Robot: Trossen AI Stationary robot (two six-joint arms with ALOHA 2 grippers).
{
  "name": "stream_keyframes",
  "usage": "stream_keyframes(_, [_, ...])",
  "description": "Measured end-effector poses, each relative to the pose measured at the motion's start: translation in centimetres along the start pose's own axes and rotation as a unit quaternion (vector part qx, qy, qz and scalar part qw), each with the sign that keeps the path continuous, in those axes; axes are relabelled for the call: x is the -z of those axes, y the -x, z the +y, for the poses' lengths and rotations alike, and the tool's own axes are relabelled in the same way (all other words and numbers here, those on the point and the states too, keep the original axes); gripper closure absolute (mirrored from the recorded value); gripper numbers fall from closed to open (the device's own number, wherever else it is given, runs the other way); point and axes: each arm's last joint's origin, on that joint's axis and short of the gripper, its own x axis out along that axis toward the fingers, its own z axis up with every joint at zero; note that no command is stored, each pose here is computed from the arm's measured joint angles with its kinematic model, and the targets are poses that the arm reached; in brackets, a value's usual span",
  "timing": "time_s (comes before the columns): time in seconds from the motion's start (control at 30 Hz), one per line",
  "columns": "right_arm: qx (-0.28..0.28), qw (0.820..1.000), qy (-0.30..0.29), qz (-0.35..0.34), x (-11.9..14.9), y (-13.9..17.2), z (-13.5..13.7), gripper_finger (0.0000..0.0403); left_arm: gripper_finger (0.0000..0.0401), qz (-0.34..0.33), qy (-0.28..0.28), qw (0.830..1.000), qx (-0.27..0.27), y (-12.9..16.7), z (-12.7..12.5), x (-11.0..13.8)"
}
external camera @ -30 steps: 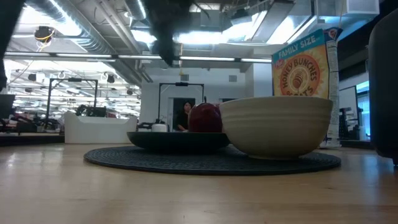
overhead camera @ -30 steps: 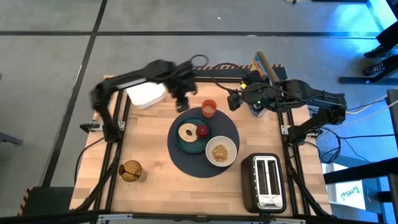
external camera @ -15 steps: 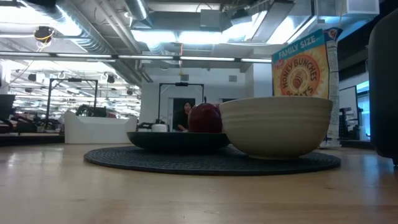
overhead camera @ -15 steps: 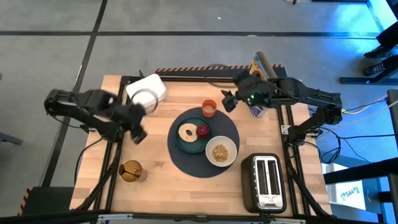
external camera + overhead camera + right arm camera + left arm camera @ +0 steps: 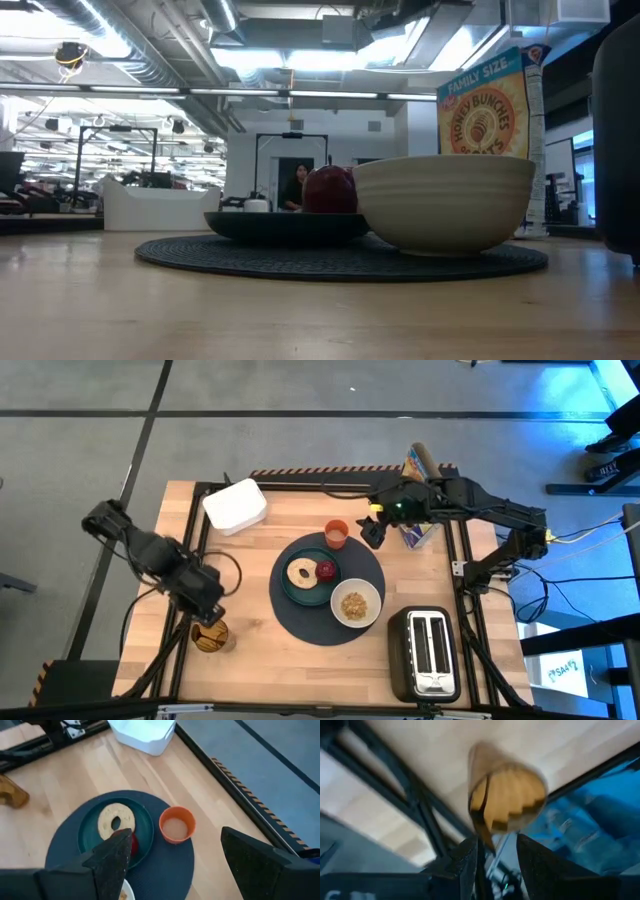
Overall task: Arrange a breakfast setting
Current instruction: Put the black spoon to the left of the green plate on the black table mat
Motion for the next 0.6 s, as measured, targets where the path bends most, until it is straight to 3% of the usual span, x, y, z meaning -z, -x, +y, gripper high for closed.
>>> stream_keyframes(0.3, [-0.001, 0.999, 0.027, 0.024, 1.1, -2.3, 0.3, 0.011, 0.0269, 0.032, 0.012, 0.997, -0.073, -2.4, -1.8, 0.3])
stream_keyframes(0.6, [-0.061, 0.997, 0.021, 0.04, 2.3, -5.0, 1.1, 0.011, 0.0271, 0.058, 0.006, 0.994, -0.097, -3.6, -2.5, 0.5])
